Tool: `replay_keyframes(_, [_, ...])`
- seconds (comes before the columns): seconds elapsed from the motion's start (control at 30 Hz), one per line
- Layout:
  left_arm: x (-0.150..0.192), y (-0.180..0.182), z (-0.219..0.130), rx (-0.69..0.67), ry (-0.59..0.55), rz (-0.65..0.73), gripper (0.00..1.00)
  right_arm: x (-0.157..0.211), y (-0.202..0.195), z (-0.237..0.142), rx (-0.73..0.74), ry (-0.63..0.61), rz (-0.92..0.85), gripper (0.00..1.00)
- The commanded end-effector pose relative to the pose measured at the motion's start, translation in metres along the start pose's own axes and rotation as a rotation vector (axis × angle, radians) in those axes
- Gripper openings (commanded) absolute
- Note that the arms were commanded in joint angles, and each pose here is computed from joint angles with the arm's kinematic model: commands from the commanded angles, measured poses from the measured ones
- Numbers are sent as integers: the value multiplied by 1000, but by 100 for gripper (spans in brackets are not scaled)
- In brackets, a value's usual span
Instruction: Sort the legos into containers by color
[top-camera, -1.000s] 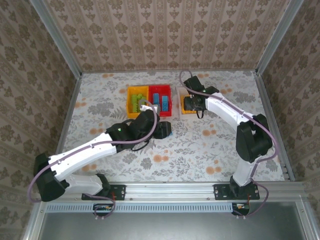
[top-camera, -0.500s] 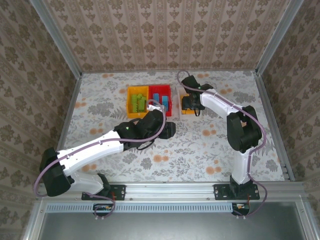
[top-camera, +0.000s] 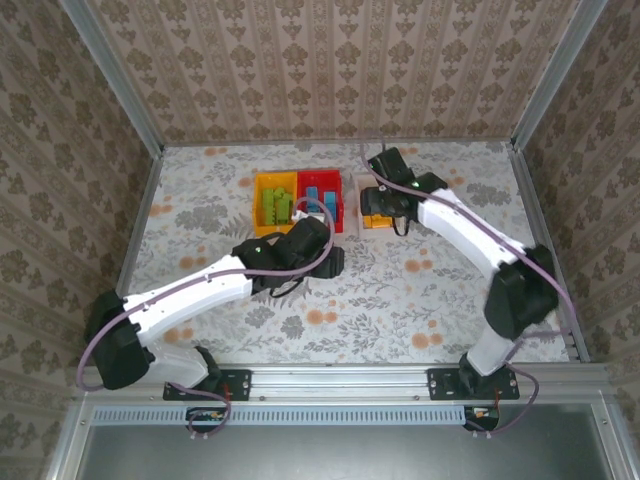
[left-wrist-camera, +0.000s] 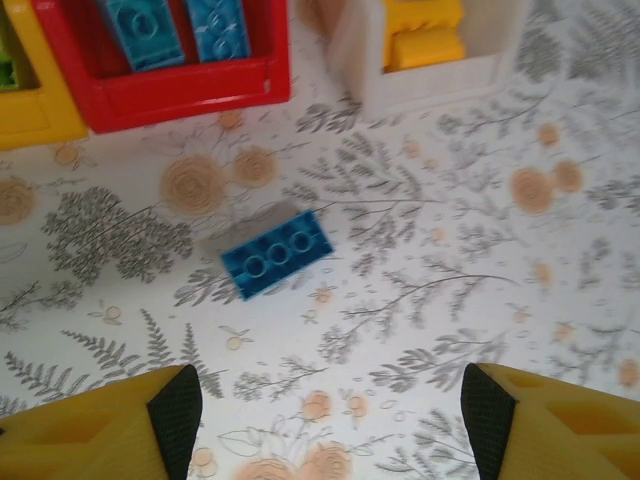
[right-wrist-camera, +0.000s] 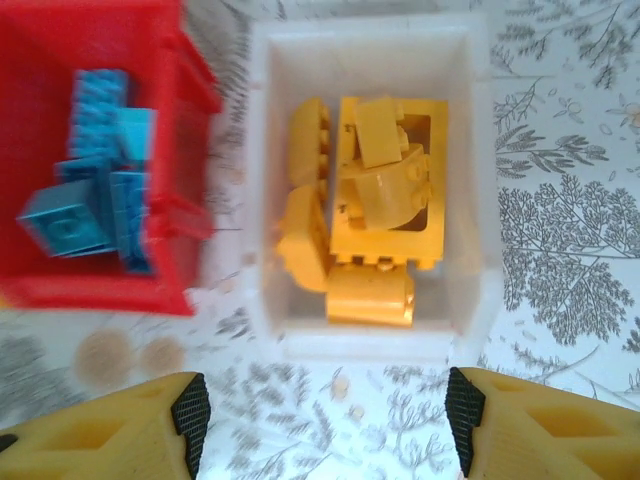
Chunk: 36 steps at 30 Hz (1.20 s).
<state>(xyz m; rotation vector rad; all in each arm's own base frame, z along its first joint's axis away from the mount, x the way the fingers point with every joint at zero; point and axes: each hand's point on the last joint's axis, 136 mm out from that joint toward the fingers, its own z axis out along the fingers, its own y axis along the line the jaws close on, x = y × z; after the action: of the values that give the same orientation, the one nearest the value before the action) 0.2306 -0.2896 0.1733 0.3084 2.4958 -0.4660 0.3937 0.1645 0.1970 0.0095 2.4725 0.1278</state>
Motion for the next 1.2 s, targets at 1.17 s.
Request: replay_keyframes(1.17, [38, 13, 115, 137, 464, 958, 78, 126, 2, -153, -592, -114, 276, 79])
